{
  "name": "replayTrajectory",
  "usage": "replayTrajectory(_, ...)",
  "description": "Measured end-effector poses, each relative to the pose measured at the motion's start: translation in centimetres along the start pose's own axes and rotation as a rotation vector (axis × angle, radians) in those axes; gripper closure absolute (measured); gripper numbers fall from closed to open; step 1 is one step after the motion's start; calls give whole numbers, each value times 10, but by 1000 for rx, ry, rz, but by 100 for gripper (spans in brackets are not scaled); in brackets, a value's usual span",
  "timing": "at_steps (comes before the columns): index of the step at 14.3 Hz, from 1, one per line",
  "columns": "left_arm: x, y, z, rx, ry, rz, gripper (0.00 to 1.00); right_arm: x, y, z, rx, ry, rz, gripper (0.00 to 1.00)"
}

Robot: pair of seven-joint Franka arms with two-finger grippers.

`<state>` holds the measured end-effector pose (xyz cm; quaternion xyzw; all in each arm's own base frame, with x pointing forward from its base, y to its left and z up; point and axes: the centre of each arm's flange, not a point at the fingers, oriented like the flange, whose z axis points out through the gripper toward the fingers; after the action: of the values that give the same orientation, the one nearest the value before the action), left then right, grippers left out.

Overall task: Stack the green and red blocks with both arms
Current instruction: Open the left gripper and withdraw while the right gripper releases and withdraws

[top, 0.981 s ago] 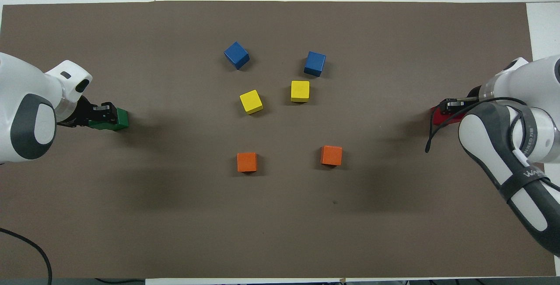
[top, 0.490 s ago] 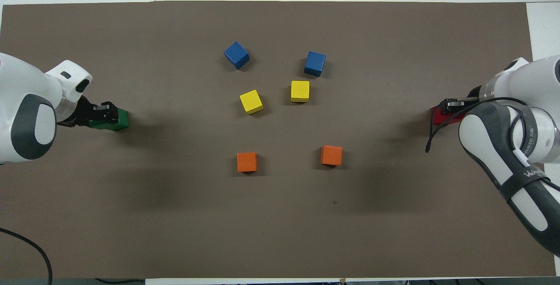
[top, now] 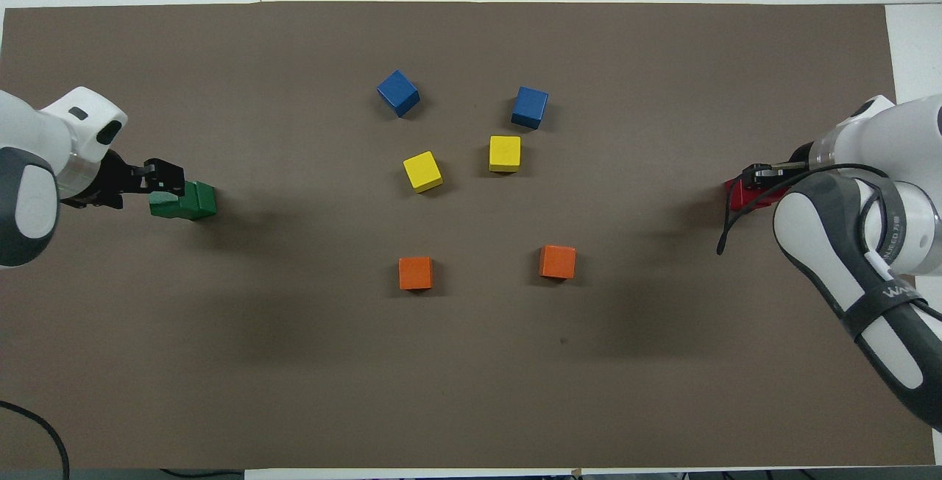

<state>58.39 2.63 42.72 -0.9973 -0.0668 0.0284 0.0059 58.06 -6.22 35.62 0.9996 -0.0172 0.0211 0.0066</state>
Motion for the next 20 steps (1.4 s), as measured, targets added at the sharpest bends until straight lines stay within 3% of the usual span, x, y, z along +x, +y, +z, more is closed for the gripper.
replayTrajectory(6, -43, -14, -102, 1, 11, 5, 0, 0, 0, 0, 0, 1, 0, 46)
replayTrajectory(11, -66, -19, -151, 4, -30, 2, 0, 0, 0, 1, 0, 0, 0, 46)
replayTrajectory(16, -65, 6, -168, 5, -7, 58, 0, -1, 0, 1, 0, -2, -1, 45)
replayTrajectory(17, -63, 13, -173, 5, -1, 71, 0, -1, -1, 1, 1, -2, -2, 43)
replayTrajectory(20, -56, 23, -175, 5, 2, 86, 0, -1, -3, 1, 1, -2, -5, 11)
